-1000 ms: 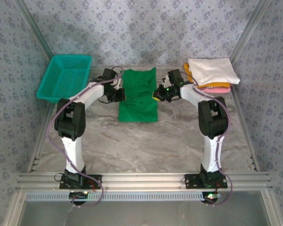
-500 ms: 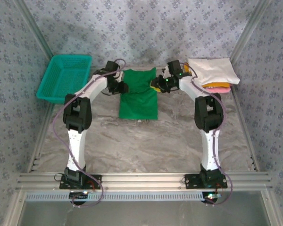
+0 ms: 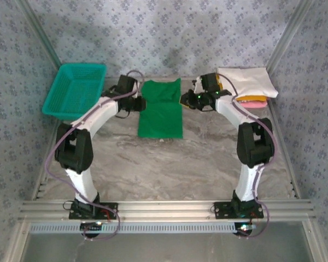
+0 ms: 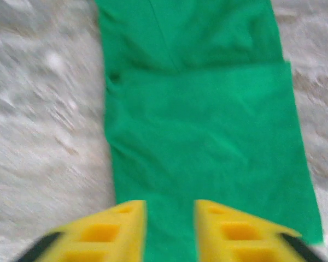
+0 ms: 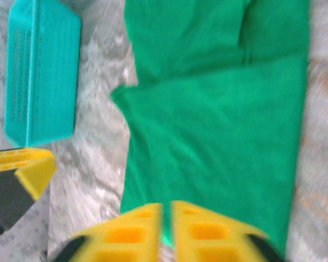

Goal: Fold and stack the t-shirts

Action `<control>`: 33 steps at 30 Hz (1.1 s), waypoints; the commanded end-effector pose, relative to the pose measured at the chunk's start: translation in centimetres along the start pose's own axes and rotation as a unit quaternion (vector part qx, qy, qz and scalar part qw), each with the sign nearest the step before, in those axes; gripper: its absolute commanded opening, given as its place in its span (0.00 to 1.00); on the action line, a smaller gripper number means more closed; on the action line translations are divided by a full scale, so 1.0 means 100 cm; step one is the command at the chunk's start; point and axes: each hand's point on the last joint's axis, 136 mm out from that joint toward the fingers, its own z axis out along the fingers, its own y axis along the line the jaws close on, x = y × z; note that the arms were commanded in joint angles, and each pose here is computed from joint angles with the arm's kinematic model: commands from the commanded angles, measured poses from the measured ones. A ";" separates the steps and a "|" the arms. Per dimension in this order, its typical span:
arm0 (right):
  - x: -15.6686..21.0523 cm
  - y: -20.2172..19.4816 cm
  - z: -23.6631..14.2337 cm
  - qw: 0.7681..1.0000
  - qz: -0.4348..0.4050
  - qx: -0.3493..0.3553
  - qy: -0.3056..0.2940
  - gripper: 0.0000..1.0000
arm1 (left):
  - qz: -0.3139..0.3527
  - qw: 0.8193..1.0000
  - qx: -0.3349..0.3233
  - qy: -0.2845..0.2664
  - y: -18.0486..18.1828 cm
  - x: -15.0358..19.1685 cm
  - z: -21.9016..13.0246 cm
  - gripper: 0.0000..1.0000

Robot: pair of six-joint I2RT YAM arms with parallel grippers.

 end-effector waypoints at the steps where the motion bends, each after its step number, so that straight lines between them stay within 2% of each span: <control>1: 0.037 0.008 0.026 0.999 -0.025 -0.018 0.027 0.00 | -0.019 0.998 0.058 -0.007 -0.007 0.018 0.031 0.08; 3: 0.044 0.015 0.045 0.998 -0.013 -0.044 0.038 0.00 | -0.023 0.997 0.077 0.016 -0.017 0.022 0.046 0.00; 5: 0.048 0.013 0.066 0.996 0.018 -0.061 0.055 0.00 | -0.033 0.995 0.084 0.031 -0.021 0.031 0.061 0.00; 8: 0.054 -0.005 0.086 0.997 0.034 -0.045 0.061 0.00 | -0.057 0.995 0.062 0.057 -0.007 0.060 0.084 0.00; 15: 0.085 -0.058 0.109 0.994 0.064 0.004 0.085 0.00 | -0.083 0.991 0.017 0.104 0.022 0.110 0.105 0.00; 23: 0.137 -0.088 0.102 0.989 0.095 0.025 0.113 0.00 | -0.108 0.985 0.008 0.137 0.028 0.163 0.096 0.00; 28: 0.163 -0.092 0.087 0.985 0.109 0.031 0.128 0.00 | -0.136 0.978 -0.009 0.160 0.032 0.204 0.076 0.00; 32: 0.165 -0.084 0.070 0.985 0.109 0.030 0.129 0.00 | -0.125 0.981 -0.020 0.149 0.026 0.205 0.054 0.00; 33: 0.161 -0.077 0.066 0.986 0.105 0.025 0.124 0.00 | -0.121 0.982 -0.025 0.142 0.026 0.198 0.049 0.05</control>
